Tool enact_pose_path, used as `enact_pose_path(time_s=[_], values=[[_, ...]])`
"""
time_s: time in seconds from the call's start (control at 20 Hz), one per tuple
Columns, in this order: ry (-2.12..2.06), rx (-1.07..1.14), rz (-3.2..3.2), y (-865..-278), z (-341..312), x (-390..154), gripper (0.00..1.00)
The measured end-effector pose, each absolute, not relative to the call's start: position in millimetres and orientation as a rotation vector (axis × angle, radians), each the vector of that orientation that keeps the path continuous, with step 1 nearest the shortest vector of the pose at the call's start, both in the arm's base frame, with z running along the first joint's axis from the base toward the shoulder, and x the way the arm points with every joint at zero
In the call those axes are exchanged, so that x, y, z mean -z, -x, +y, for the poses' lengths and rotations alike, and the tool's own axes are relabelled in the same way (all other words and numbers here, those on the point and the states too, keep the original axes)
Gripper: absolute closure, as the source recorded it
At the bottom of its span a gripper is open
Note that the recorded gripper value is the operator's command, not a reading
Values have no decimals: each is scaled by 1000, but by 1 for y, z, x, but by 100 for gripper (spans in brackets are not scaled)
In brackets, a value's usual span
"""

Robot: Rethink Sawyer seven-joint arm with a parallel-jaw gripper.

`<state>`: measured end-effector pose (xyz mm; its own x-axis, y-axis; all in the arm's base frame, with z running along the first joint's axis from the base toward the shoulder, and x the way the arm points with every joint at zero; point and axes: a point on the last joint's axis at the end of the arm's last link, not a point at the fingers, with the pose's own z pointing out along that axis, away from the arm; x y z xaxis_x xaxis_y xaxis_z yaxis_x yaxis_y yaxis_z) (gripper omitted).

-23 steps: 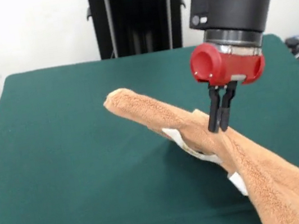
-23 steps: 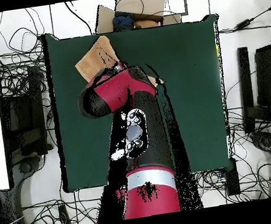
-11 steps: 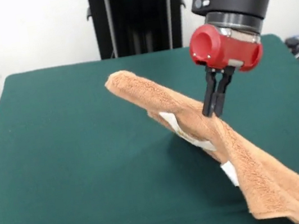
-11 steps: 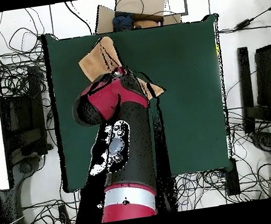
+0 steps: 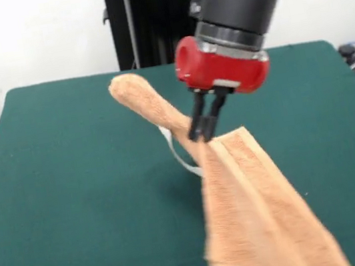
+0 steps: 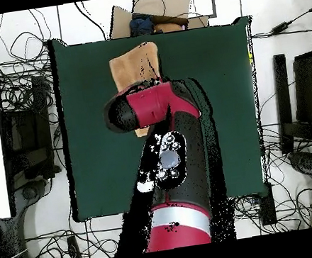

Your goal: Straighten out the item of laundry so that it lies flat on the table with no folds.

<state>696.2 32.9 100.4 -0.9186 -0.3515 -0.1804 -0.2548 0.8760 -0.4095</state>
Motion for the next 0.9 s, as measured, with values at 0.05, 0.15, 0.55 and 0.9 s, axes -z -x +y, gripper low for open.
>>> enact_pose_path(time_s=[0.05, 0.15, 0.55, 0.9], values=[[444, 565, 2818, -696, 28, -100, 100], [413, 572, 2858, -696, 18, -100, 100], [353, 617, 3001, -706, 10, -106, 100], [348, 639, 3014, -728, 21, -121, 100]])
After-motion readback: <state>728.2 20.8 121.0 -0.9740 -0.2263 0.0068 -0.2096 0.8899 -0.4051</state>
